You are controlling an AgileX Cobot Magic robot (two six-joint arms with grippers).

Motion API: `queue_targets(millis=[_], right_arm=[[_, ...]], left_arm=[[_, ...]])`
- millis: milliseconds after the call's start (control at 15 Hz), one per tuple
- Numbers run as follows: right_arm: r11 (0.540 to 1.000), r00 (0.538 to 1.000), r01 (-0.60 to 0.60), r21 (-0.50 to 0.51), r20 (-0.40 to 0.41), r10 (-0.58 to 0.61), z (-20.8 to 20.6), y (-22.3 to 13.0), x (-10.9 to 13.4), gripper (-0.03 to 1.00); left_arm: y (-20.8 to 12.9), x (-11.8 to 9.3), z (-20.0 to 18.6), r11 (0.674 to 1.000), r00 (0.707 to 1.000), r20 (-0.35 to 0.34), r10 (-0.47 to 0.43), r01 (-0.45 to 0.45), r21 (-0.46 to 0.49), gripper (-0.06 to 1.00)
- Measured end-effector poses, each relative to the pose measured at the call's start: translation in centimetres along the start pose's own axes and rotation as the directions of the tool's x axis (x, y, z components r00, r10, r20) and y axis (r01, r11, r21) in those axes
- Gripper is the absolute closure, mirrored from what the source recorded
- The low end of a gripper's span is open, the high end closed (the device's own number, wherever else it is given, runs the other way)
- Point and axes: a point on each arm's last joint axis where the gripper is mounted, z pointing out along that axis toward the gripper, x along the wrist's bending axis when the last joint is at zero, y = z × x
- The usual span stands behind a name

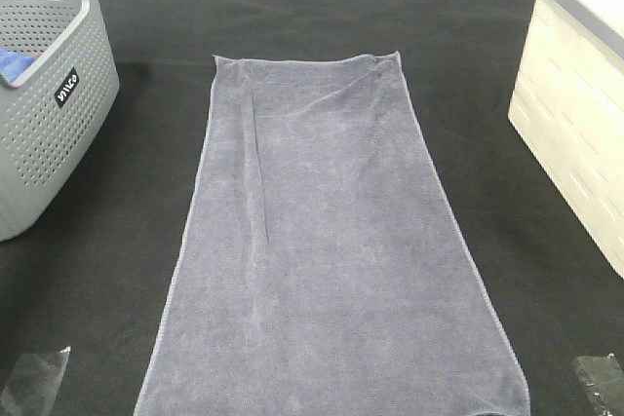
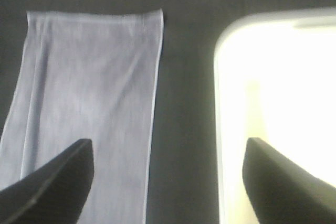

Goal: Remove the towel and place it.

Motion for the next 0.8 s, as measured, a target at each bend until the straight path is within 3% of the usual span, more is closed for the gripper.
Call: queue_targets(millis=[333, 533, 800], right_arm=[[0.996, 1.000, -0.003, 0.088, 0.017, 0.002, -6.2, -12.6, 1.9, 0.20], [0.993, 0.996, 0.011, 0.117, 0.092, -0.022, -7.4, -18.5, 1.7, 0.20], [0.999, 0.992, -0.027, 0.046, 0.121, 0.021, -9.3, -25.6, 2.3, 0.20]], left_arm=[[-6.2, -0.3, -9.1, 1.000, 0.999, -0.049, 0.019, -0.018, 0.022, 0.17], [-11.3, -0.3, -13.7, 0.999, 0.996, -0.081, 0.030, -0.028, 0.016, 0.17], [-18.8, -0.2, -17.8, 0.998, 0.992, -0.116, 0.043, -0.048, -0.046, 0.17]])
